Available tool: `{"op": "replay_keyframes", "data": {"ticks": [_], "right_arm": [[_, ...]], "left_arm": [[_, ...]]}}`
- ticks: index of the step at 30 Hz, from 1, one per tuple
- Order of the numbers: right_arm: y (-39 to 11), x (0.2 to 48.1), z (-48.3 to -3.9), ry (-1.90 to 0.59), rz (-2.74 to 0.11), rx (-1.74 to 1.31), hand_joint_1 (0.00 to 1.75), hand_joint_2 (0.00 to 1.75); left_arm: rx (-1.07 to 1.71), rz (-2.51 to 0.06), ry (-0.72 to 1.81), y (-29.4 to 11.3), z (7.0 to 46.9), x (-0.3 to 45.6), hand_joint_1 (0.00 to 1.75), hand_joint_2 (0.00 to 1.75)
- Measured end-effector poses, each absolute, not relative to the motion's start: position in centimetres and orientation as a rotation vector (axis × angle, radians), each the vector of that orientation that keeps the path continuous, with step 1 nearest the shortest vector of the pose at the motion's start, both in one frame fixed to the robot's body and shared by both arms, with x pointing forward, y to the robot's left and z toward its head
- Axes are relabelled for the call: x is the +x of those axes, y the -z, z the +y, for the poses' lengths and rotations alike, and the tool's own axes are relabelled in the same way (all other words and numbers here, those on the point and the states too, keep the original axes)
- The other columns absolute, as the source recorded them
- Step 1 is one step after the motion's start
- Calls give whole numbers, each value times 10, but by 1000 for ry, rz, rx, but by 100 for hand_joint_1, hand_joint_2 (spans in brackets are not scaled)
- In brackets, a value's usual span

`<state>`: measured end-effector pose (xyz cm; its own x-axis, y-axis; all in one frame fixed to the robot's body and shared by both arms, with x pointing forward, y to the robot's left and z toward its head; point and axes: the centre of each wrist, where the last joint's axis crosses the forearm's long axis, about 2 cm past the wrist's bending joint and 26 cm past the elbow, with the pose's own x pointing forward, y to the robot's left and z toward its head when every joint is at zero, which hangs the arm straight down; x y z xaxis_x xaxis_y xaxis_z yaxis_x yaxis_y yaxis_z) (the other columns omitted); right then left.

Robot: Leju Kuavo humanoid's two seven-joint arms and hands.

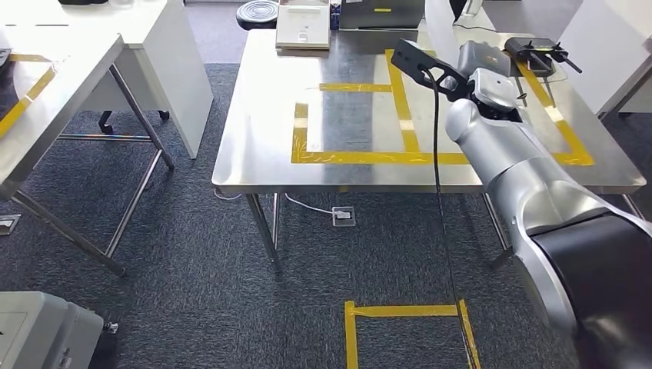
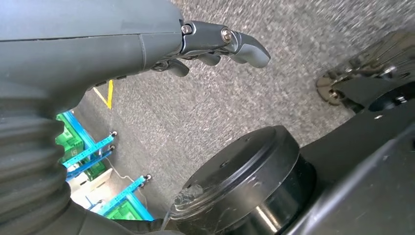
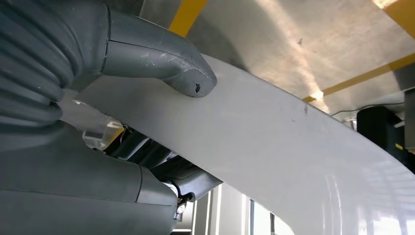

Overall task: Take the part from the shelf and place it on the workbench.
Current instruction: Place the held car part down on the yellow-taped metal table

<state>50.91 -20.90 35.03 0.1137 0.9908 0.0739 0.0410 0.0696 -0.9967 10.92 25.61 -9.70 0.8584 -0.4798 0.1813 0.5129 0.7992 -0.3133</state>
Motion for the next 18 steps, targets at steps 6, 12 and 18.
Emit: {"op": "replay_keyframes", "data": {"ticks": [6, 12, 18], "right_arm": [[-344, 509, -213, -1117, -1117, -1240, 175, 175], [-329, 505, -199, -1183, -1063, -1201, 175, 175], [-320, 502, -196, -1204, -1026, -1179, 175, 175]], "left_arm": [[-369, -123, 543, 94, 250, 119, 0, 175], [-370, -139, 497, 95, 257, 118, 0, 175], [-372, -117, 474, 98, 261, 106, 0, 175]]}}
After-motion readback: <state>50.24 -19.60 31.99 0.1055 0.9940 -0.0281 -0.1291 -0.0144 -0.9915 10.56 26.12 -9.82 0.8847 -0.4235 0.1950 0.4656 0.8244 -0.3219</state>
